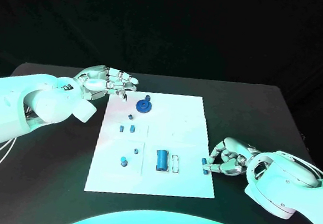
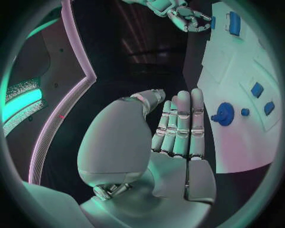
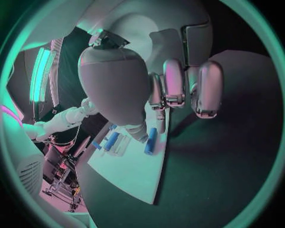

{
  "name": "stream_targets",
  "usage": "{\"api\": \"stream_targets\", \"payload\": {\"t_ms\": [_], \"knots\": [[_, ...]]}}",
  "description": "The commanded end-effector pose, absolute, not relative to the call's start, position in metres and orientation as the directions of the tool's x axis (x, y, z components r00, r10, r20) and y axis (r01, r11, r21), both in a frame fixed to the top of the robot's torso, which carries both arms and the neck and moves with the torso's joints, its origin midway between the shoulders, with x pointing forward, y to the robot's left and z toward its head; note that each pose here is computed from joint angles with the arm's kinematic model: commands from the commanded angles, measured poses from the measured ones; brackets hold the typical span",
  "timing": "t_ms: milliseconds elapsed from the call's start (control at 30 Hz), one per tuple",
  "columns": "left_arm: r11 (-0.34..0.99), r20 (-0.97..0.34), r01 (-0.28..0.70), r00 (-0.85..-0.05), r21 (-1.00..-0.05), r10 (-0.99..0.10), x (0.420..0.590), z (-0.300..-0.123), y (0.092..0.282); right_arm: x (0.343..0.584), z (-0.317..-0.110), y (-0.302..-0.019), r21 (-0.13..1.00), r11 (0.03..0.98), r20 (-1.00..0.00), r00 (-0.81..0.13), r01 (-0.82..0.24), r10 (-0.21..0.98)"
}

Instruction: Assemble the parts on the task board

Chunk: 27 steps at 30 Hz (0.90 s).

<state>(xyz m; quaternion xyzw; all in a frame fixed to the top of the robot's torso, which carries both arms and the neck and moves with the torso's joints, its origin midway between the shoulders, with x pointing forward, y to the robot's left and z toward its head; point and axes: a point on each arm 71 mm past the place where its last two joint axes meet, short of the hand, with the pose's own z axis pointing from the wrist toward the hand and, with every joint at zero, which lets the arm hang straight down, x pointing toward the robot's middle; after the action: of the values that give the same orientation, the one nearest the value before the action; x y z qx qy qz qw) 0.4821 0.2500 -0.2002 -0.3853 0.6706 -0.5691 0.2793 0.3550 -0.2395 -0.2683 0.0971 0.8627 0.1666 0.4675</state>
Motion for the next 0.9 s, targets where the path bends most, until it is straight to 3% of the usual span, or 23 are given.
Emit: {"api": "stream_targets", "payload": {"t_ms": [33, 900], "knots": [[0.048, 0.067, -0.19, -0.557, -0.981, -0.828, 0.482, -0.199, 0.249, 0.354, -0.272, -0.238, 0.338, 0.941, -0.788, -0.549, -0.008, 0.279], [0.05, 0.07, -0.194, -0.563, -0.98, -0.824, 0.48, -0.199, 0.248, 0.353, -0.292, -0.216, 0.228, 0.97, -0.807, -0.573, -0.082, 0.141]]}}
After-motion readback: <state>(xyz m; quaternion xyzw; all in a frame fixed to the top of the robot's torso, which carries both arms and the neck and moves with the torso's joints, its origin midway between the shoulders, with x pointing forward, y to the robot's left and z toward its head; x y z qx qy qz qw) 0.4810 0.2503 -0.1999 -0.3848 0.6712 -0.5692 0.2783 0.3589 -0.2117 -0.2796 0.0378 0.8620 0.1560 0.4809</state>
